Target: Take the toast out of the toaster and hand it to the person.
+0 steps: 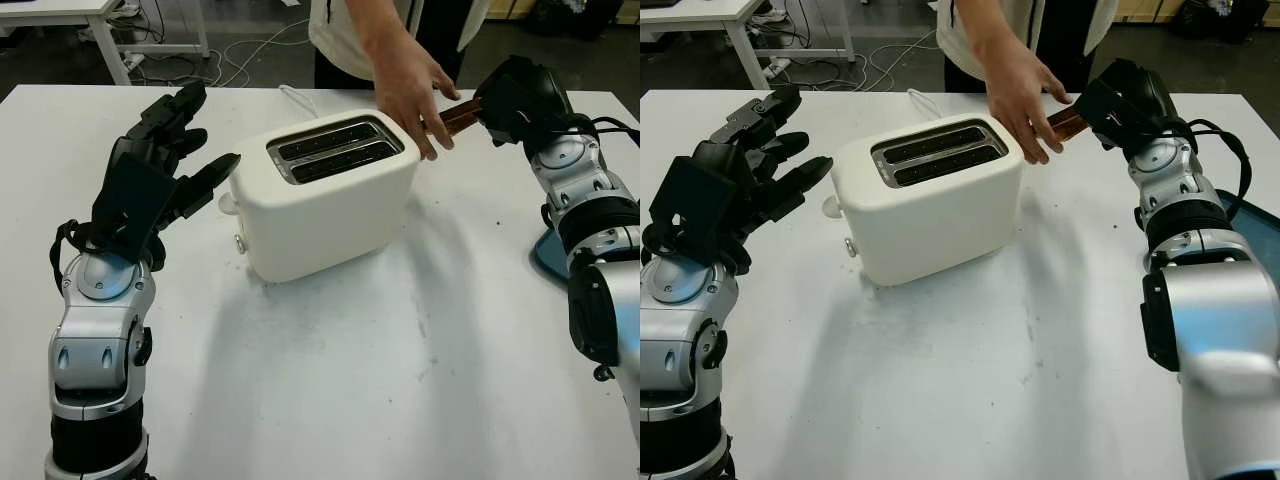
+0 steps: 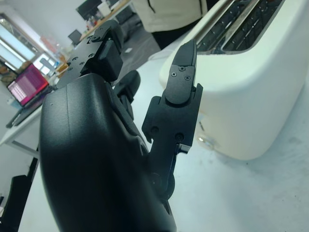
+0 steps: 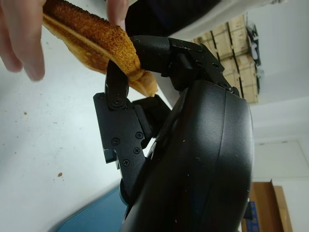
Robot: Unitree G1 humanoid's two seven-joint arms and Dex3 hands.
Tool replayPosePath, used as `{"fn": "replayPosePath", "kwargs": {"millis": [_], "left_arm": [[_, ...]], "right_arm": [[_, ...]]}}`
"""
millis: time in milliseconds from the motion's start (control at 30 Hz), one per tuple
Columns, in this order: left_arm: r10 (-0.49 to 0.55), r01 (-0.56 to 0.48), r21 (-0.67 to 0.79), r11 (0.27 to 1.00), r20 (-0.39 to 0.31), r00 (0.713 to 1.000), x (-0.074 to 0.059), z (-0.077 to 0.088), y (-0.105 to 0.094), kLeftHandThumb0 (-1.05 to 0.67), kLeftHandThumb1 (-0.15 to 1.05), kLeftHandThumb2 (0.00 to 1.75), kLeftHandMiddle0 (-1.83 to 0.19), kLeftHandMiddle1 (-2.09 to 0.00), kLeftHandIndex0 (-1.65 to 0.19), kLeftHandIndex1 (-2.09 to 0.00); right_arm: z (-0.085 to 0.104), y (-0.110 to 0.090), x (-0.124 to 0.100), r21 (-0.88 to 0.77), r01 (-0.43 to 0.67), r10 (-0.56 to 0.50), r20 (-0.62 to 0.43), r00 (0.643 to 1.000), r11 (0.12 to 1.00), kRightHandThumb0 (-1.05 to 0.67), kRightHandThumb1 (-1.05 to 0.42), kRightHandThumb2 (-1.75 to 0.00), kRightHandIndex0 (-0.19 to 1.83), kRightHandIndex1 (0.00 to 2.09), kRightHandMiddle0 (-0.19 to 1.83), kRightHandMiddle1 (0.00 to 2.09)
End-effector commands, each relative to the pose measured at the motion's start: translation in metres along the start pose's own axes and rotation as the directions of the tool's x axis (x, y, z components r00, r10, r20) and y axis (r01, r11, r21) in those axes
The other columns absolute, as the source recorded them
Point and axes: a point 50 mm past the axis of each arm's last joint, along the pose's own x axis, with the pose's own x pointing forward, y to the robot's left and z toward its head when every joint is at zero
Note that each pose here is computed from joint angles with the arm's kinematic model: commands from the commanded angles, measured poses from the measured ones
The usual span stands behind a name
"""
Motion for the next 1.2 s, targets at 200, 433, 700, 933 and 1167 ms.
{"fn": "replayPosePath", "kwargs": {"millis": [200,433,700,933,1167], "left_arm": [[0.001,-0.001,-0.005,1.000,-0.009,1.000,-0.001,-0.002,0.000,-0.43,0.92,0.16,0.00,-0.82,-0.36,-0.03],[-0.001,0.001,-0.007,1.000,-0.008,1.000,-0.001,-0.001,0.000,-0.41,0.92,0.17,0.00,-0.82,-0.36,-0.03],[0.002,-0.002,-0.024,1.000,-0.011,1.000,-0.002,-0.002,0.000,-0.41,0.92,0.16,0.00,-0.81,-0.35,-0.02],[-0.003,0.003,-0.020,1.000,-0.010,1.000,-0.002,-0.003,0.000,-0.41,0.92,0.17,0.00,-0.81,-0.35,-0.02],[0.037,-0.038,-0.041,0.998,-0.017,0.999,-0.009,-0.003,0.006,-0.41,0.92,0.17,0.00,-0.80,-0.36,-0.03]], "right_arm": [[0.005,0.001,0.000,0.074,-0.010,0.006,0.044,0.999,0.997,-0.16,-0.92,-0.33,0.90,1.75,0.61,1.75],[0.008,0.002,0.000,0.145,-0.087,0.077,0.072,0.994,0.986,-0.26,-0.92,-0.41,0.89,1.75,0.67,1.75],[0.006,0.001,-0.001,0.194,-0.125,0.107,0.104,0.989,0.973,-0.54,-0.92,-0.34,0.81,1.70,0.68,1.54],[0.004,-0.001,-0.004,0.131,-0.177,0.158,0.144,0.977,0.976,-0.65,-0.92,-0.35,0.26,0.19,0.32,0.07],[-0.008,-0.002,-0.011,0.029,-0.144,0.138,0.158,0.978,0.989,-0.69,-0.92,-0.28,0.00,0.00,0.00,0.00]]}}
